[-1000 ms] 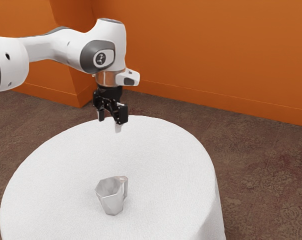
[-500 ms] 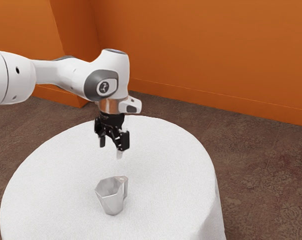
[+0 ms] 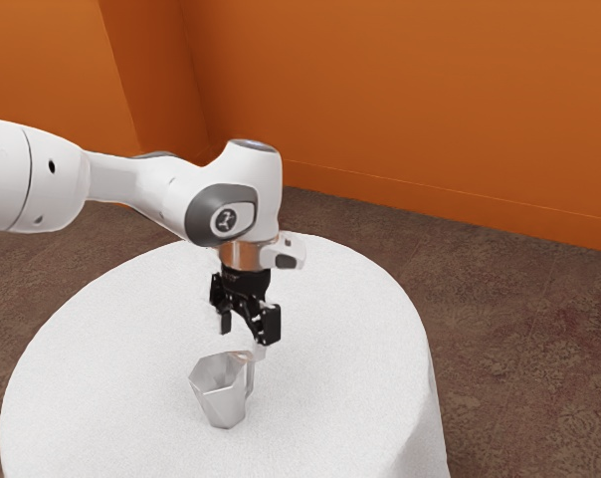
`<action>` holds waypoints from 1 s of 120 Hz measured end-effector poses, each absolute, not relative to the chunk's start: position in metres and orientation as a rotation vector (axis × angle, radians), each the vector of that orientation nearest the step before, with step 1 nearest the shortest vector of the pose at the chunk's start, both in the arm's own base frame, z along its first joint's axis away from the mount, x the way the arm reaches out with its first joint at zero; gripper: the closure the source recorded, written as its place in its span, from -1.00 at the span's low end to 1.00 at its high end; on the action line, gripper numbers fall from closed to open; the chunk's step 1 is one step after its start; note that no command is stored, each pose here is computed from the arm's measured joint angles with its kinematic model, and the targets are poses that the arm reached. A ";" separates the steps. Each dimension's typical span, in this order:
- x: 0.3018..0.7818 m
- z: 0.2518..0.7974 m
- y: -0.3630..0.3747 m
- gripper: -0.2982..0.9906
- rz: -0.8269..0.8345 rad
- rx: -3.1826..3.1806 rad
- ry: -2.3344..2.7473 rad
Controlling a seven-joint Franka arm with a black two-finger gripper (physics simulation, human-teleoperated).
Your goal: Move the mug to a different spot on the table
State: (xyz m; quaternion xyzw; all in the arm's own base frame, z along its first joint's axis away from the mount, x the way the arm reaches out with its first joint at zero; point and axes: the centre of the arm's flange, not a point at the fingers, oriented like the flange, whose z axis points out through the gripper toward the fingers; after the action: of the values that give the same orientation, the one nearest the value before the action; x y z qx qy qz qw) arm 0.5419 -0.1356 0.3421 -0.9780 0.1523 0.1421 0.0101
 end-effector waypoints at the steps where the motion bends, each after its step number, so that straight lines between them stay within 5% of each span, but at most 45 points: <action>1: 0.542 0.341 -0.136 -0.54 0.442 -3.053 0.474; 87: 0.540 0.292 -0.136 -0.54 0.490 -3.050 0.356; 120: 0.538 0.291 -0.135 -0.30 0.494 -3.040 0.366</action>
State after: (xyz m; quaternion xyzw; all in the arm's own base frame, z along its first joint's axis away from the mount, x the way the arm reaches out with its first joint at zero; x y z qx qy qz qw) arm 0.5385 -0.1353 0.2909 -0.9800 0.1179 0.1593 0.0198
